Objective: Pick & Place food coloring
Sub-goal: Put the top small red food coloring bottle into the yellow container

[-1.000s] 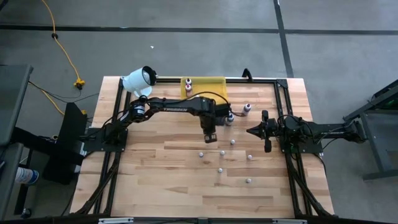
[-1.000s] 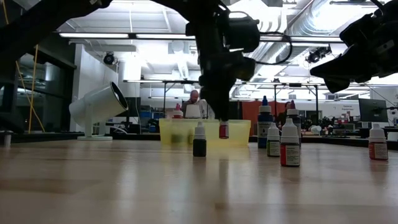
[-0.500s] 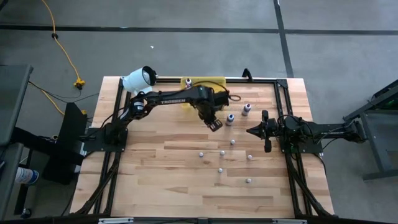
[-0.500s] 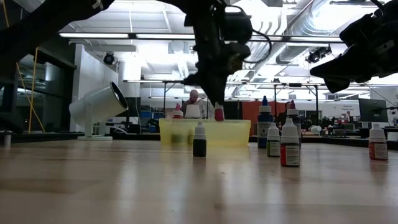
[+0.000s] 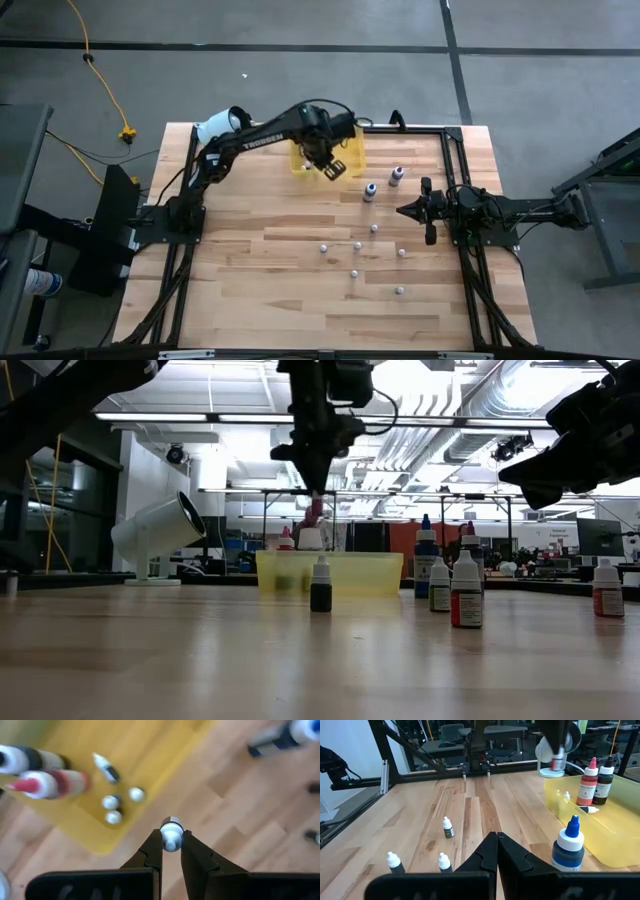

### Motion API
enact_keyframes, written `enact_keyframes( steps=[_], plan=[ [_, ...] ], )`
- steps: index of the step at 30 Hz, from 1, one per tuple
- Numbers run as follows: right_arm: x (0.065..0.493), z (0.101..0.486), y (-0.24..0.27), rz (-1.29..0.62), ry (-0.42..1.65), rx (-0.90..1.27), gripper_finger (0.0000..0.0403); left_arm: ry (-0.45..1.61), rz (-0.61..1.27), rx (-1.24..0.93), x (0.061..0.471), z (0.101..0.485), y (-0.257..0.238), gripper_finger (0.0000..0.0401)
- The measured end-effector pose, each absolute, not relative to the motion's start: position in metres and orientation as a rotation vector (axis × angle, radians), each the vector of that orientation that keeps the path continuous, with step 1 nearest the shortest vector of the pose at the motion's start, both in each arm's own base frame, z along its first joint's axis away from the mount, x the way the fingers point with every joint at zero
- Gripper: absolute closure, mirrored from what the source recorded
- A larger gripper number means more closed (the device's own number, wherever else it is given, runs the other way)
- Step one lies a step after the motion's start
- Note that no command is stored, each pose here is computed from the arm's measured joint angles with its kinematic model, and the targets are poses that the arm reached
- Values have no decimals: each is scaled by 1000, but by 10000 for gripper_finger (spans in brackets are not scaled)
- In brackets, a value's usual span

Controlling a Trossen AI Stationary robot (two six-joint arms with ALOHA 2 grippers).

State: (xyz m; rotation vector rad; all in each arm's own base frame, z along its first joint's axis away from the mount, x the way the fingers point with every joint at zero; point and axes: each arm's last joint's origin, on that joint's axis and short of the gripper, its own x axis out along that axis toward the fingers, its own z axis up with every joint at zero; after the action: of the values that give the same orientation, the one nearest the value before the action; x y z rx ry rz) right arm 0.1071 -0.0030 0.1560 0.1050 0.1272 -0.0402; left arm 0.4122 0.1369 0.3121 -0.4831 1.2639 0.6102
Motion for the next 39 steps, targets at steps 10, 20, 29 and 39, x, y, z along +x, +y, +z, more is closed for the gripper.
enact_keyframes(
  steps=[10,20,29,39],
  plan=[
    [107,156,-3,-40,129,105,402,1230,763,-498,414,291,178,368],
    [107,156,-3,-40,131,105,402,1189,796,-555,435,257,188,368],
    [107,156,-3,-41,131,105,402,1147,828,-664,450,238,183,368],
    [107,156,-3,-41,132,105,402,1149,937,-696,450,217,179,368]
  ],
)
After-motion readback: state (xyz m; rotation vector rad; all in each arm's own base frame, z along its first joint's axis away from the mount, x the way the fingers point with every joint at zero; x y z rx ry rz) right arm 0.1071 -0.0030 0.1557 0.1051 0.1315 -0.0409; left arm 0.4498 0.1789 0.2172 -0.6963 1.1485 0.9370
